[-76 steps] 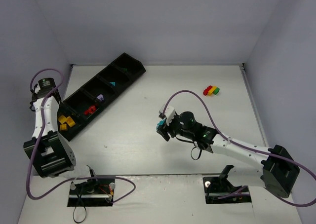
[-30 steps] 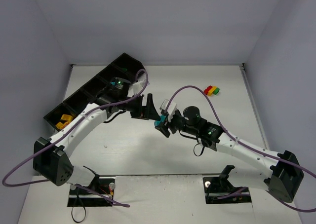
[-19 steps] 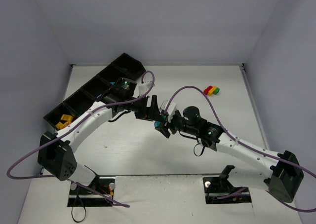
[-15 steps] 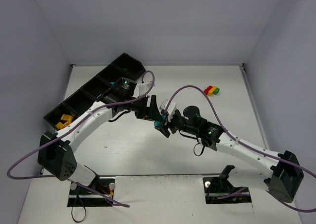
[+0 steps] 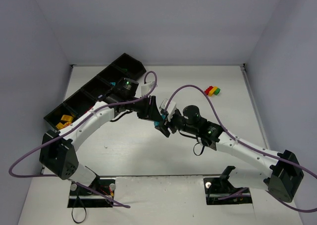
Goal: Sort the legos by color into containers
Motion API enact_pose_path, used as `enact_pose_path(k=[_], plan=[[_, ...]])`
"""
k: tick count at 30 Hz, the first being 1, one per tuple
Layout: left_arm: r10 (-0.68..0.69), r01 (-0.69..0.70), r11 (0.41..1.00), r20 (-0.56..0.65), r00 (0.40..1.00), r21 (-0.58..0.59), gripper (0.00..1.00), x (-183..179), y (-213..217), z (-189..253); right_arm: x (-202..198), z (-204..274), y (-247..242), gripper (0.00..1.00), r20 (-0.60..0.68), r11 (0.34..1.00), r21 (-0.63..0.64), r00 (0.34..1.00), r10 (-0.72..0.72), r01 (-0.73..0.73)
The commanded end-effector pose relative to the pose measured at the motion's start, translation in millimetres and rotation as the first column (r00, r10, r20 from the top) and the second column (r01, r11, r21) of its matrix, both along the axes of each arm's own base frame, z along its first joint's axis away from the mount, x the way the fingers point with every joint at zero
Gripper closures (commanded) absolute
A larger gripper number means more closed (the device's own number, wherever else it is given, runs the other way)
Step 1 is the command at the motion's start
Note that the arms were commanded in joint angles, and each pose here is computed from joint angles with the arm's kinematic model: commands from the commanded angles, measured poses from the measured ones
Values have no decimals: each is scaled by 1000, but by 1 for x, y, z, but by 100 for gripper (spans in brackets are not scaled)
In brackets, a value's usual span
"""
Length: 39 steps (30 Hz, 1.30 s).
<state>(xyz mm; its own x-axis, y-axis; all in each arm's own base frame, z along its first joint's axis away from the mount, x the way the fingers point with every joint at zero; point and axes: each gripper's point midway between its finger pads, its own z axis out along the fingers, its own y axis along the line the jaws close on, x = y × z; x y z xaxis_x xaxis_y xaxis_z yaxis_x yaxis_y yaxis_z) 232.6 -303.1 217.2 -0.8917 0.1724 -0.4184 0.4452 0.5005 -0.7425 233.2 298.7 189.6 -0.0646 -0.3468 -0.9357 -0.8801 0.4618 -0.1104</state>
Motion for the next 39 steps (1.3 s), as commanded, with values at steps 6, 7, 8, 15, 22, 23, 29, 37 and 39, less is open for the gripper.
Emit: enact_pose_path(k=[6,7,8,15,22,23,29,37,39], plan=[[-20,29,998,167,986,-55,100,16,-1,37,27,40,-1,11,59,991,95,994,-97,91],[-13,23,998,170,985,-54,100,18,0,38,29,39,-2,9,56,991,92,993,-106,101],[-3,12,998,169,986,-55,100,22,4,38,31,41,-4,7,58,990,87,992,-114,109],[65,-57,997,162,985,-55,100,45,24,42,31,44,-6,5,74,990,85,990,-117,111],[69,-59,996,161,985,-61,100,45,26,52,28,40,-5,18,79,993,79,992,-96,90],[68,-58,996,157,985,-65,100,44,25,52,28,39,-4,19,77,993,78,993,-91,85],[71,-56,993,142,987,-105,100,38,22,59,29,41,-1,22,86,992,99,993,-85,77],[65,-50,991,124,990,-124,100,33,18,60,37,45,3,37,98,988,125,990,-106,93],[64,-49,990,117,991,-131,100,33,17,60,39,47,5,37,101,987,130,989,-111,98]])
